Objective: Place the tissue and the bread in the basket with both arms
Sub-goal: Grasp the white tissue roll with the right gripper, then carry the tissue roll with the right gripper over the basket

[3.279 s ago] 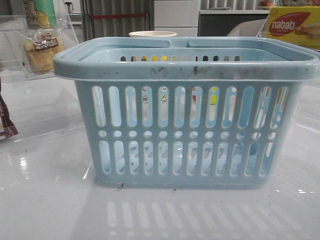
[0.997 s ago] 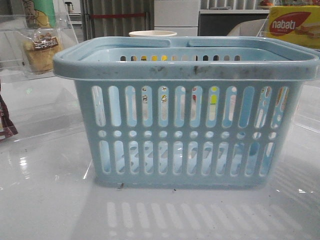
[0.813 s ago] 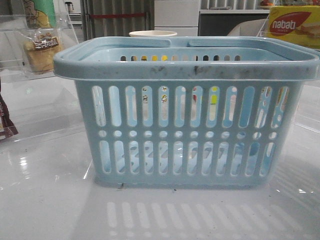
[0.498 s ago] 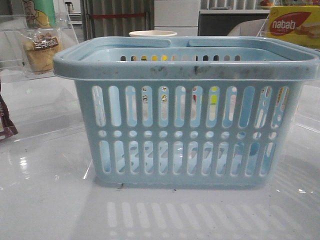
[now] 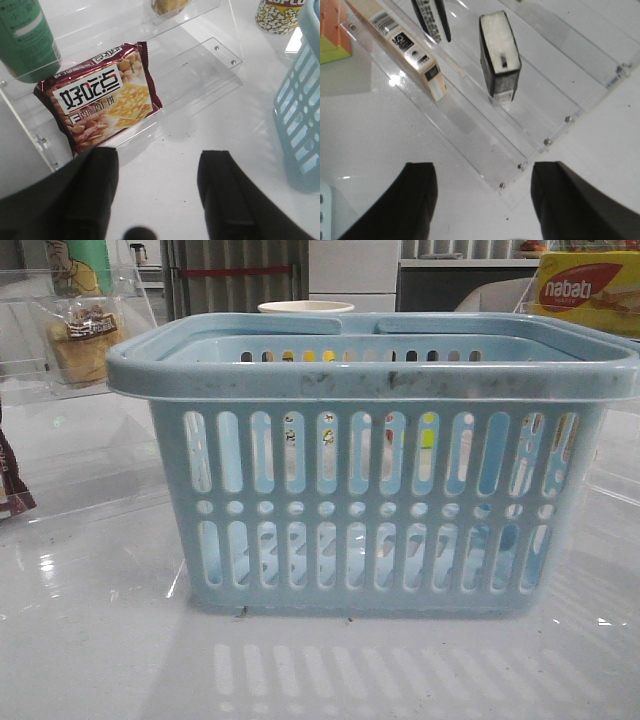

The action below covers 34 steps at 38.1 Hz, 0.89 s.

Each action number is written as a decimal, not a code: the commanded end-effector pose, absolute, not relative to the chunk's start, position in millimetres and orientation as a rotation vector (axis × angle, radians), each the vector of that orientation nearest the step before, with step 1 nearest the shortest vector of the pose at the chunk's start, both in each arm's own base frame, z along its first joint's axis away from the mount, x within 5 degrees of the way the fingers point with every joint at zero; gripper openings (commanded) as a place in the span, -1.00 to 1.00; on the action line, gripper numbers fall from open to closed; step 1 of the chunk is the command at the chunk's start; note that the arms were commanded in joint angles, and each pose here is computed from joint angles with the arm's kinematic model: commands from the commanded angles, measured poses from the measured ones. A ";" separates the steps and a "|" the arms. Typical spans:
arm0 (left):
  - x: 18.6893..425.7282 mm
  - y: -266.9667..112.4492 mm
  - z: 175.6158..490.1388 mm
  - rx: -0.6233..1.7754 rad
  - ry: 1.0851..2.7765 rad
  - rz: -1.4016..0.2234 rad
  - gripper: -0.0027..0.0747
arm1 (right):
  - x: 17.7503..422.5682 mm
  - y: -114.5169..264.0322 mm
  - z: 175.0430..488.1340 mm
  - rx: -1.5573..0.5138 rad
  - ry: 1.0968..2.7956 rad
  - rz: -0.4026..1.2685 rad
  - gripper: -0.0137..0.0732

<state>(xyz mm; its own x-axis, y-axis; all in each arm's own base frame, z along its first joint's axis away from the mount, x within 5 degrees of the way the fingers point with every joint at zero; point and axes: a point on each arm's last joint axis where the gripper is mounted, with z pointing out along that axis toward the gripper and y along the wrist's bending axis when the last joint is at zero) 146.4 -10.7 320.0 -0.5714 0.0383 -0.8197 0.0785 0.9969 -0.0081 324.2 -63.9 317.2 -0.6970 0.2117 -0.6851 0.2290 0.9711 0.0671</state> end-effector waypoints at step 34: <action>149.6 -11.7 333.8 0.063 2.097 -0.075 0.06 | 413.3 -91.0 296.9 0.238 2.236 -0.141 -0.14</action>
<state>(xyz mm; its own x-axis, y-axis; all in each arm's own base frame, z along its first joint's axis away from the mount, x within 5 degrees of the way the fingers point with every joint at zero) 146.0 -10.9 319.4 -0.5785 0.0361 -0.8149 0.0788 0.9968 -0.0118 413.3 -88.0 258.8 -0.7262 0.1501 -0.6709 0.2144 0.9767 -0.0135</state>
